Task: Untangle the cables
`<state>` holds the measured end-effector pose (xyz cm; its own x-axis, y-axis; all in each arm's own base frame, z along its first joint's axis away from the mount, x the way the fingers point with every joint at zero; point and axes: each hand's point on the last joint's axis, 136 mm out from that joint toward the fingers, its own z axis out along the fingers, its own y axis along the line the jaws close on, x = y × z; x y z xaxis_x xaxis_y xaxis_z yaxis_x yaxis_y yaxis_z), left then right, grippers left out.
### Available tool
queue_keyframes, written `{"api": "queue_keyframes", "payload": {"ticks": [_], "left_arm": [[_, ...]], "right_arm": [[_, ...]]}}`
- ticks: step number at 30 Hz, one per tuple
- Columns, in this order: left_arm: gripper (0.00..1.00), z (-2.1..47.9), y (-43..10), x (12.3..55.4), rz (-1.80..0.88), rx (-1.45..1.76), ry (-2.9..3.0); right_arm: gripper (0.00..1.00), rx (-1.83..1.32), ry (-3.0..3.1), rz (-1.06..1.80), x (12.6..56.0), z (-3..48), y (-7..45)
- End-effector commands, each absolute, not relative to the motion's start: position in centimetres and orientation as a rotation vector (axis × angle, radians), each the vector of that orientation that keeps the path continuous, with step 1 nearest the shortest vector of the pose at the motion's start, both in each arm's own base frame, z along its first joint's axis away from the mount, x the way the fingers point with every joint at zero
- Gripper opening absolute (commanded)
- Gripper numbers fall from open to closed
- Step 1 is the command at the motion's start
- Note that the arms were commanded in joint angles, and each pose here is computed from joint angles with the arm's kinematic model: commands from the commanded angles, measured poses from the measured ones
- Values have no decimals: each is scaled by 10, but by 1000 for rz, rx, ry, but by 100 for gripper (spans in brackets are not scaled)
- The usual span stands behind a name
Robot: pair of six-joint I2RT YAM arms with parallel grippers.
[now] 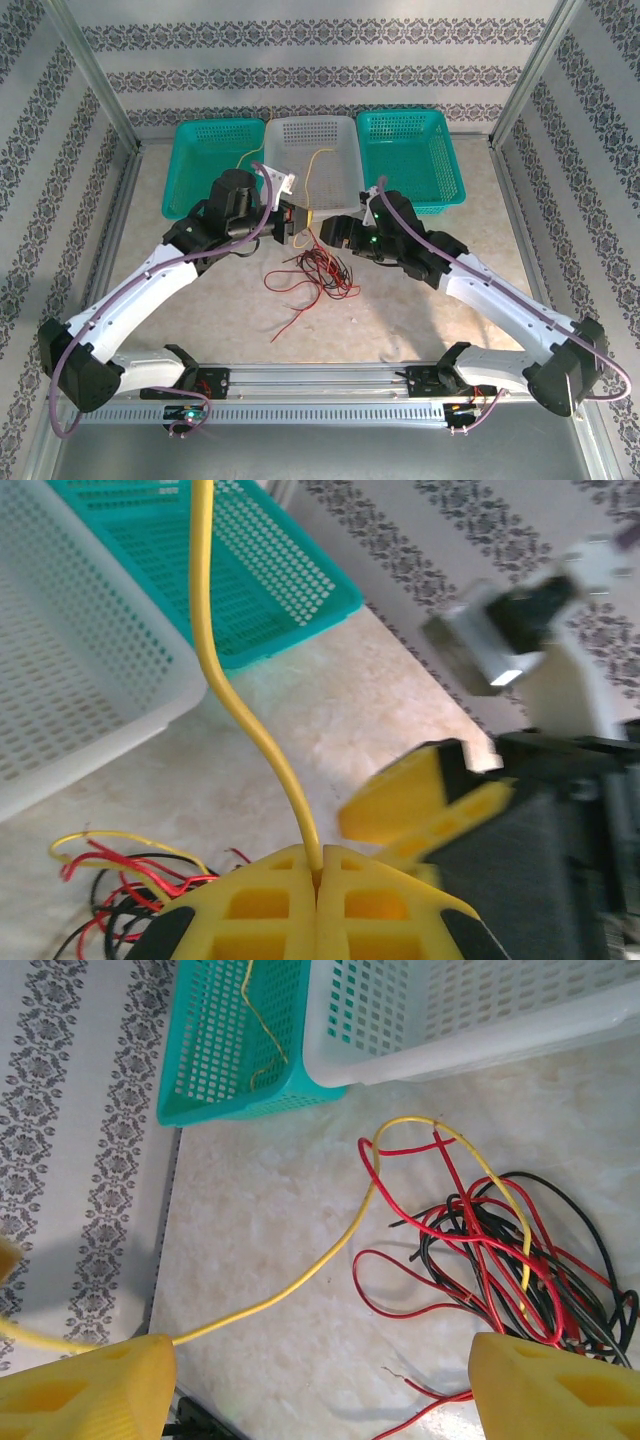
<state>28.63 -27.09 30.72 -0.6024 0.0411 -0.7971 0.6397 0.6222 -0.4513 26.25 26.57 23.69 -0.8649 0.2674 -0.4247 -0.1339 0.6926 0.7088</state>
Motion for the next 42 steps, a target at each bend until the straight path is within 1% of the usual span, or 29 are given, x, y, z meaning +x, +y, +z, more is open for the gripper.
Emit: {"api": "queue_keyframes", "payload": {"ticks": [1,6,11,13,18,22,24,29,36,42], "left_arm": [[0,343,-283,256,-1104,674,1942],[0,350,-288,233,-1187,813,1878],[0,364,-289,233,-1215,794,1797],[0,373,-291,232,-1244,786,1753],[0,390,-292,235,-1257,762,1673],[0,407,-291,234,-1264,751,1604],[0,419,-288,234,-1257,739,1555],[0,442,-277,233,-1224,707,1471],[0,459,-269,230,-1236,676,1431],[0,469,-260,226,-1220,665,1408]], "right_arm": [[77,118,2405,1139,264,232,278],[77,147,2434,1224,268,217,288],[76,156,2462,1260,271,204,298],[71,169,2470,1280,272,197,302],[55,207,2497,1344,272,174,313],[41,242,2547,1278,272,150,306],[37,283,2569,1251,271,135,298],[34,341,2615,1228,267,107,289],[32,383,2677,1154,259,75,279],[31,395,2686,1151,255,68,277]]}}
